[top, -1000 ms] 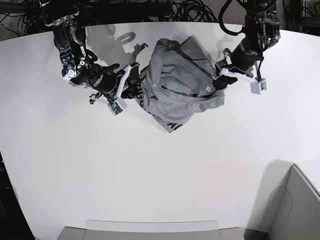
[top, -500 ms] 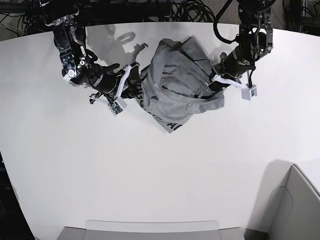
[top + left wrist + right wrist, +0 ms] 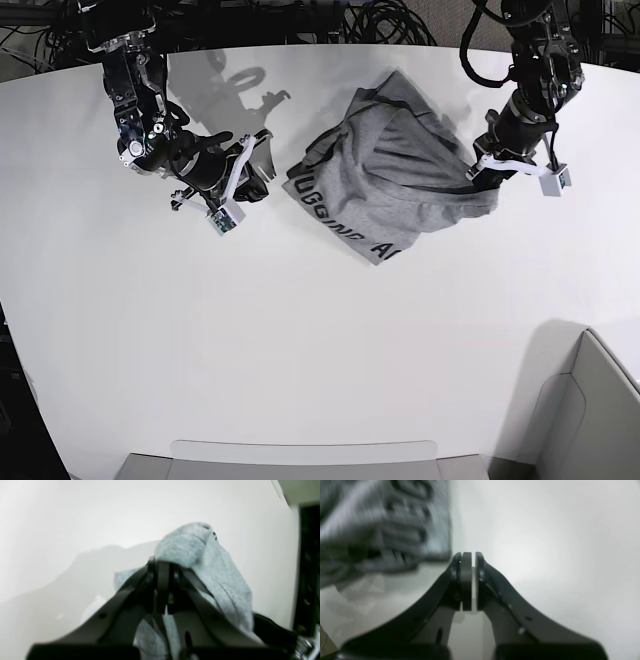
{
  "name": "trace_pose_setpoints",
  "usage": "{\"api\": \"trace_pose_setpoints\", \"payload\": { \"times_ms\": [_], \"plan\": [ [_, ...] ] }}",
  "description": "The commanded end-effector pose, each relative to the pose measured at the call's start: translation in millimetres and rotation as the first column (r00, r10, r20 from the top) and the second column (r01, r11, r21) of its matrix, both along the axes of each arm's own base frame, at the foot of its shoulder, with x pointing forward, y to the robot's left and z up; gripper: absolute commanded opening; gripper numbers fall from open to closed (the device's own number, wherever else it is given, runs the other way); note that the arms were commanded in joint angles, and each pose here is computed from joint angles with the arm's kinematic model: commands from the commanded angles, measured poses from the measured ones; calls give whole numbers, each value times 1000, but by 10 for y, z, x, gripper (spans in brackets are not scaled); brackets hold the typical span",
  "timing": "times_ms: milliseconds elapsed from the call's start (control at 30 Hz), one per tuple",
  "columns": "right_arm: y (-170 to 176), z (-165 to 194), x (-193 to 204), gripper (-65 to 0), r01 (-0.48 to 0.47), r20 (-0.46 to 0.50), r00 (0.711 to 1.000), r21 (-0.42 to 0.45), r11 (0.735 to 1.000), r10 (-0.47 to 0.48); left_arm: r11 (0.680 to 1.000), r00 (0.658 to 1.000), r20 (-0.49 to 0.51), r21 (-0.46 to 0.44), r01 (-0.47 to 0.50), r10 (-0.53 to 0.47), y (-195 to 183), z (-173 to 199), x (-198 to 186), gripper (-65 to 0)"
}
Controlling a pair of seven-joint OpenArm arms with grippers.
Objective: Fold the T-shirt properly
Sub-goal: 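Pull the bundle with the left gripper away from the right gripper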
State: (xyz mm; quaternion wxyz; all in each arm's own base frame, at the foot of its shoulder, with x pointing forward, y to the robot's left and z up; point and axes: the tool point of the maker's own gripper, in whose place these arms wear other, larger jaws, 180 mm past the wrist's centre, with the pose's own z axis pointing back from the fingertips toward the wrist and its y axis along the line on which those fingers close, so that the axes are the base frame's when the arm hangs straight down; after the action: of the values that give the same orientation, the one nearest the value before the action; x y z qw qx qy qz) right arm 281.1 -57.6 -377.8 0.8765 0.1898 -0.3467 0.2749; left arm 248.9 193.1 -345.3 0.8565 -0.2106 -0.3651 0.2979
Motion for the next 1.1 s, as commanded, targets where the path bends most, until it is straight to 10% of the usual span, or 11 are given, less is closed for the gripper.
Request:
{"api": "trace_pose_setpoints", "payload": {
  "times_ms": [0, 367, 633, 867, 1067],
  "plan": [
    [21, 133, 85, -629, -4, 45, 999, 24, 1000, 3, 1000, 1000, 11, 0, -4, 4, 32, 15, 35, -650],
    [31, 146, 84, -629, -7, 49, 999, 26, 1000, 6, 998, 980, -196, -52, -32, 21, 58, -630, -252, -650],
    [31, 146, 84, -629, -7, 49, 999, 26, 1000, 6, 980, 979, -54, -12, -197, 196, 471, -170, -258, -500],
    [-73, 178, 147, -629, 26, 61, 998, 24, 999, -27, 990, 990, -12, -6, -142, 142, 341, 138, -359, -599],
    [-380, 289, 327, -629, 127, 97, 987, 28, 991, -129, 958, 1000, 13, -288, 6, -2, -421, 207, -262, -650]
  ]
}}
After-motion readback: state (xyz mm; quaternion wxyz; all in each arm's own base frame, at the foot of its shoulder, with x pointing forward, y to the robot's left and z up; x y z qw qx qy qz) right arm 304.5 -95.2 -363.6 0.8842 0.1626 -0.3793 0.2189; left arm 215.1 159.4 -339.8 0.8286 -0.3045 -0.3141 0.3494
